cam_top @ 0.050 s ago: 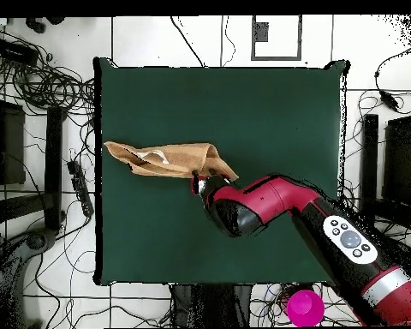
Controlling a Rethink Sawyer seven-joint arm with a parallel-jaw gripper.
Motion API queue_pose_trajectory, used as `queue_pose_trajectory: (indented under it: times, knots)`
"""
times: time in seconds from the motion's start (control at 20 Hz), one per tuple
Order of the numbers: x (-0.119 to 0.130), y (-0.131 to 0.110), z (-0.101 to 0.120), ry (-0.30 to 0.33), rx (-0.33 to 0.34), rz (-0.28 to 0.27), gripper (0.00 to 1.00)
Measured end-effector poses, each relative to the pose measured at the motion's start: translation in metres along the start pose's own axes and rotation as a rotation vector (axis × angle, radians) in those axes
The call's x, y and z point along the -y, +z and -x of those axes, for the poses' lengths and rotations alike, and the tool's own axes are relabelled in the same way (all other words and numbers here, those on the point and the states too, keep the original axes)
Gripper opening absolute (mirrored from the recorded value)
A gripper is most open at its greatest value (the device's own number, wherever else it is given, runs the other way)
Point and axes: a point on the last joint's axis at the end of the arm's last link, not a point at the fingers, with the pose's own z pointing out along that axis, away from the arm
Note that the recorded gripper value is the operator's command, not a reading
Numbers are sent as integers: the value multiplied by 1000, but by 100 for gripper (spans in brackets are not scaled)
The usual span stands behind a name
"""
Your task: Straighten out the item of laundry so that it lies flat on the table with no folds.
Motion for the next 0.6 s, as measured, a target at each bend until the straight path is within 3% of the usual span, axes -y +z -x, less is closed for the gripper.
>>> queue_pose_trajectory:
  times: [0.35,0.6]
  knots:
    - [-4,-1,15,-27,51,-1,100]
    - [-7,11,34,-86,118,-49,100]
